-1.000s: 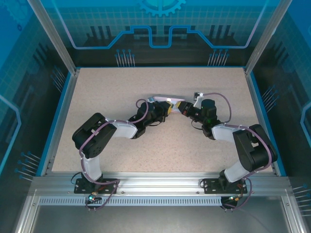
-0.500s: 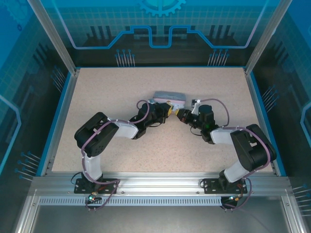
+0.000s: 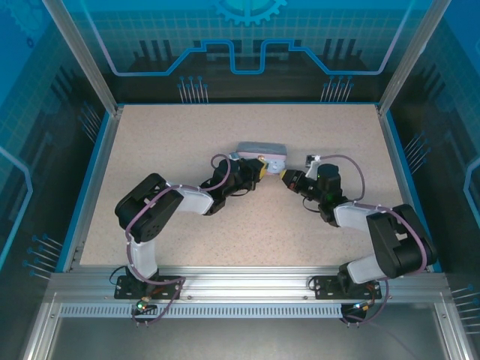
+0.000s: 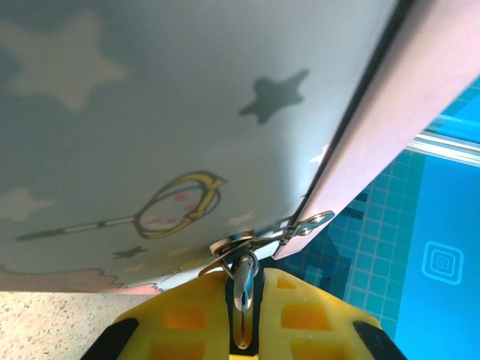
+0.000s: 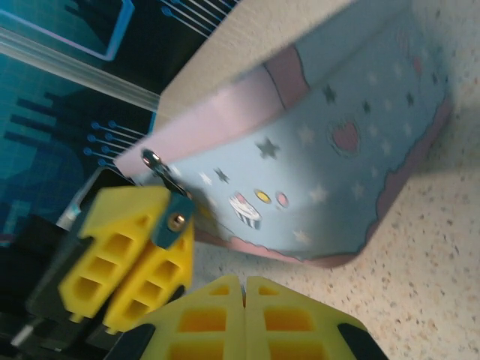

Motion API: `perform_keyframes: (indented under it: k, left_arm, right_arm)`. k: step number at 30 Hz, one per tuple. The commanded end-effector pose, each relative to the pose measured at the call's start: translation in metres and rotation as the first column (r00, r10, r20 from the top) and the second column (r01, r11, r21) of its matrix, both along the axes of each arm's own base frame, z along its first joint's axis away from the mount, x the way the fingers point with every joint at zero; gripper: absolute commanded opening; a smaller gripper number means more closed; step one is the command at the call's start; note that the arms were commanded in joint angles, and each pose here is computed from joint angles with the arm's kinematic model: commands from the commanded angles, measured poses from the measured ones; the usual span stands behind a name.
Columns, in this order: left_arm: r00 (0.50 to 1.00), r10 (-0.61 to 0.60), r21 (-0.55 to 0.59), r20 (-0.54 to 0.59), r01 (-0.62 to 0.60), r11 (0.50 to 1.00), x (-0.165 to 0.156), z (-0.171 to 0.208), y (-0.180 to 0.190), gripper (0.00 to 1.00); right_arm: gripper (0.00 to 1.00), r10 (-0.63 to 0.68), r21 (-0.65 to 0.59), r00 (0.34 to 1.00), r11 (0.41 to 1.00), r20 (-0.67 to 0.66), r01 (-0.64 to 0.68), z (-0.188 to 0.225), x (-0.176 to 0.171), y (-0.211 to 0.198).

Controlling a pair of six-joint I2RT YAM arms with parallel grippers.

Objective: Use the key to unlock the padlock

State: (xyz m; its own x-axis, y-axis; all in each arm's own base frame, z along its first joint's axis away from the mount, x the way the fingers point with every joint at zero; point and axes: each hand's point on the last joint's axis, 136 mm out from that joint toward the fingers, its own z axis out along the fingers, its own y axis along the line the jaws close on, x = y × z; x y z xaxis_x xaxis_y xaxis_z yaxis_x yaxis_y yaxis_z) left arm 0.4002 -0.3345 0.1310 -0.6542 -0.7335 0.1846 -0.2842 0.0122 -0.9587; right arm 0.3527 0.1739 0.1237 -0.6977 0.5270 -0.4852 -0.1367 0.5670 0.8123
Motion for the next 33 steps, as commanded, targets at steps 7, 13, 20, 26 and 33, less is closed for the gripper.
perform_keyframes:
  k: [7,13,20,26,33]
  left_arm:
    - [0.998,-0.03,-0.051,0.052,0.033,0.998,-0.003,0.025,-0.007,0.0]
    - [0.998,-0.031,-0.06,0.05,0.034,0.998,-0.003,0.025,-0.008,0.0]
    - [0.998,-0.029,-0.062,0.05,0.032,0.998,-0.003,0.025,-0.008,0.0]
    - [0.998,-0.029,-0.066,0.05,0.032,0.997,-0.002,0.025,-0.008,0.0]
    - [0.998,-0.03,-0.071,0.048,0.034,0.997,-0.002,0.025,-0.009,0.0]
  right_arm:
    - [0.02,0.015,0.025,0.995,1.0,0.099,-0.018,0.038,0.02,0.013]
    - [0.02,0.036,0.032,0.996,0.999,0.079,-0.038,0.029,0.022,0.027]
    - [0.02,0.015,0.007,0.998,1.0,0.058,-0.015,0.019,0.018,0.022]
    - [0.02,0.004,-0.015,0.999,1.0,0.051,-0.003,0.016,0.015,0.018]
    - [0.02,0.025,0.011,0.999,1.0,0.043,-0.025,0.012,0.017,0.024]
